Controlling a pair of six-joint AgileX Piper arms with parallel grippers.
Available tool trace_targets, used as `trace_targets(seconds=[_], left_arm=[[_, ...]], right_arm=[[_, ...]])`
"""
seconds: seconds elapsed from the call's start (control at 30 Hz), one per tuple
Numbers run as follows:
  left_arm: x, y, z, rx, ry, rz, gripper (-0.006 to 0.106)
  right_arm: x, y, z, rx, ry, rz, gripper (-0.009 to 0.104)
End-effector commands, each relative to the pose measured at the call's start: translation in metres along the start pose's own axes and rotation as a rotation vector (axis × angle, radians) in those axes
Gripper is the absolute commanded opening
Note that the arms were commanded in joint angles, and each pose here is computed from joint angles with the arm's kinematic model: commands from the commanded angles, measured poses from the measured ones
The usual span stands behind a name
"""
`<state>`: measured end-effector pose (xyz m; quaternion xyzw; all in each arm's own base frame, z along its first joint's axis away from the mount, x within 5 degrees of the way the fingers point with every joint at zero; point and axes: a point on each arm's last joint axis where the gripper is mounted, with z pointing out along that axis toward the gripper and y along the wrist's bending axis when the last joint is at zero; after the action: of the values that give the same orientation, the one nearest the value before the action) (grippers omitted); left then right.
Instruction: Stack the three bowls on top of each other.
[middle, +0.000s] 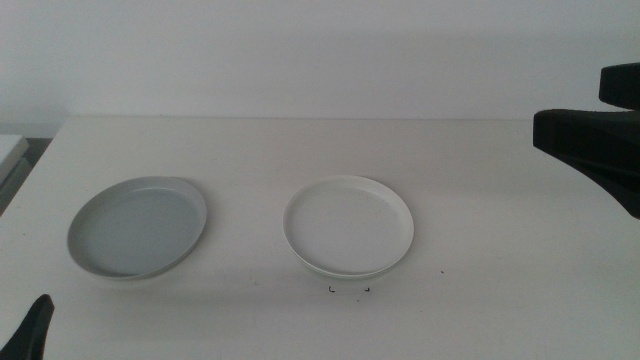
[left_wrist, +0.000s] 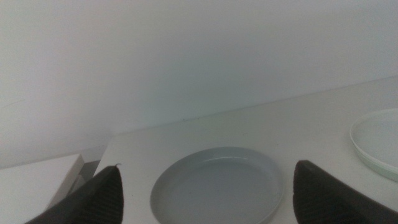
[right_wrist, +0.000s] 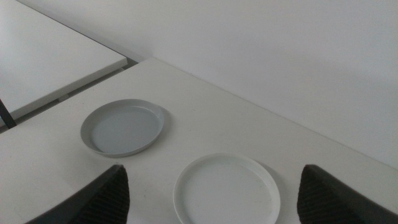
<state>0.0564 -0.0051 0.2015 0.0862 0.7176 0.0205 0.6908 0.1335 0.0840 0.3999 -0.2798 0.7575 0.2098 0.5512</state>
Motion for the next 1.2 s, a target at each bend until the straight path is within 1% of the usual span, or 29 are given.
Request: trace_targets(seconds=[0.0,0.07,0.23,0.3,0.4,0.47,0.6,0.67,0.8,0.87,0.93,1.07,1.13,1.17], left_arm=[[-0.001,0.0,0.0,-0.006,-0.016,0.013,0.094],[-0.001,0.002,0.0,-0.028,-0.013,0.029,0.094],[0.0,0.007,-0.001,-0.124,0.004,0.032,0.094],[-0.001,0.009,-0.001,-0.159,0.006,0.004,0.094],[-0.022,0.016,0.004,-0.195,0.046,-0.018,0.094],[-0.043,0.023,0.012,-0.208,0.126,-0.053,0.094],[-0.078,0.033,0.032,-0.184,0.333,-0.104,0.094],[-0.091,0.038,0.043,-0.155,0.475,-0.121,0.094],[-0.102,0.042,0.062,-0.091,0.756,-0.168,0.094],[-0.105,0.045,0.074,-0.053,0.844,-0.159,0.094],[-0.104,0.047,0.088,-0.03,0.862,-0.147,0.094],[-0.098,0.053,0.113,-0.049,0.826,-0.152,0.094],[-0.095,0.052,0.122,-0.054,0.809,-0.236,0.094],[-0.093,0.051,0.126,-0.046,0.807,-0.259,0.094]], right_arm=[[0.0,0.0,-0.001,0.006,-0.01,-0.003,0.093],[0.0,0.0,-0.001,0.006,-0.01,-0.003,0.093],[0.0,0.0,-0.001,0.006,-0.01,-0.003,0.093],[0.0,0.0,-0.001,0.006,-0.01,-0.003,0.093],[0.0,0.0,-0.001,0.006,-0.01,-0.003,0.093],[0.0,0.0,-0.001,0.006,-0.01,-0.003,0.093],[0.0,0.0,-0.001,0.006,-0.01,-0.003,0.093],[0.0,0.0,-0.001,0.006,-0.01,-0.003,0.093],[0.0,0.0,-0.001,0.006,-0.01,-0.003,0.093],[0.0,0.0,-0.001,0.006,-0.01,-0.003,0.093],[0.0,0.0,-0.001,0.006,-0.01,-0.003,0.093],[0.0,0.0,-0.001,0.006,-0.01,-0.003,0.093],[0.0,0.0,-0.001,0.006,-0.01,-0.003,0.093],[0.0,0.0,-0.001,0.006,-0.01,-0.003,0.093]])
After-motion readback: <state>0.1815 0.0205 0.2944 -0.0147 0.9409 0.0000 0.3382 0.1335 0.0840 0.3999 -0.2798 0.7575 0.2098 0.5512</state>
